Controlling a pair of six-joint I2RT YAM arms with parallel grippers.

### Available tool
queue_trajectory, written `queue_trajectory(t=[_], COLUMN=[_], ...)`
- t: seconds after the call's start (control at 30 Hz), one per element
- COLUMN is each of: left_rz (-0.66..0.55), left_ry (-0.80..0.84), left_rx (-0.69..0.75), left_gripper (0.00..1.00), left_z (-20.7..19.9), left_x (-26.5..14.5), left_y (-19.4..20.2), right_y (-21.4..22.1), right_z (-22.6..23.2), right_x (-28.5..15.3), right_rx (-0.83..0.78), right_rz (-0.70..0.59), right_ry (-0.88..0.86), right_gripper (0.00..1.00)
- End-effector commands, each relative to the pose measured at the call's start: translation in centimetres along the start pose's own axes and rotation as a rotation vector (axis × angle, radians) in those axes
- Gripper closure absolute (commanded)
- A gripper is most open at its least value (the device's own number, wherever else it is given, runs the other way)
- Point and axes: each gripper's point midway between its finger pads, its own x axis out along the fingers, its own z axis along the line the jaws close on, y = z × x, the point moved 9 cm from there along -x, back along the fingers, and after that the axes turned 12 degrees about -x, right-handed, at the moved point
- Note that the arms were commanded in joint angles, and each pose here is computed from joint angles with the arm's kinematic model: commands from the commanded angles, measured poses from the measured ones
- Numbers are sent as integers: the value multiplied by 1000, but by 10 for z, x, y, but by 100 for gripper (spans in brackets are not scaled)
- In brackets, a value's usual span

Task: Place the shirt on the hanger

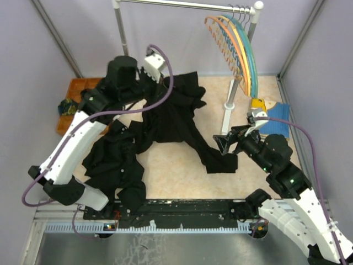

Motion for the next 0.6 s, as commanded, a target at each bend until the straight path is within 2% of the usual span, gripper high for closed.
queue_trajectory(t=[0.0, 0.07, 0.17, 0.27, 0.57], left_rz=[-150, -256, -424, -524, -677], left_ry=[24, 38, 69, 124, 408], left_rx=[24, 32, 46, 42, 96], left_gripper=[100, 100, 100, 100, 100], left_z=[-9, -16, -25, -34, -64], left_x=[-53, -79, -112, -133, -158], left_y=[-53, -85, -114, -132, -162], right_y=[-35, -40, -44, -47, -46], right_z=[-5, -6, -7, -7, -8], right_x=[-16, -20, -25, -29, -34], right_rx=[-25, -27, -31, -31, -35], right_rz=[-135, -153, -169, -181, -183], right_ry=[63, 71, 78, 80, 91], right_gripper=[14, 14, 14, 13, 12])
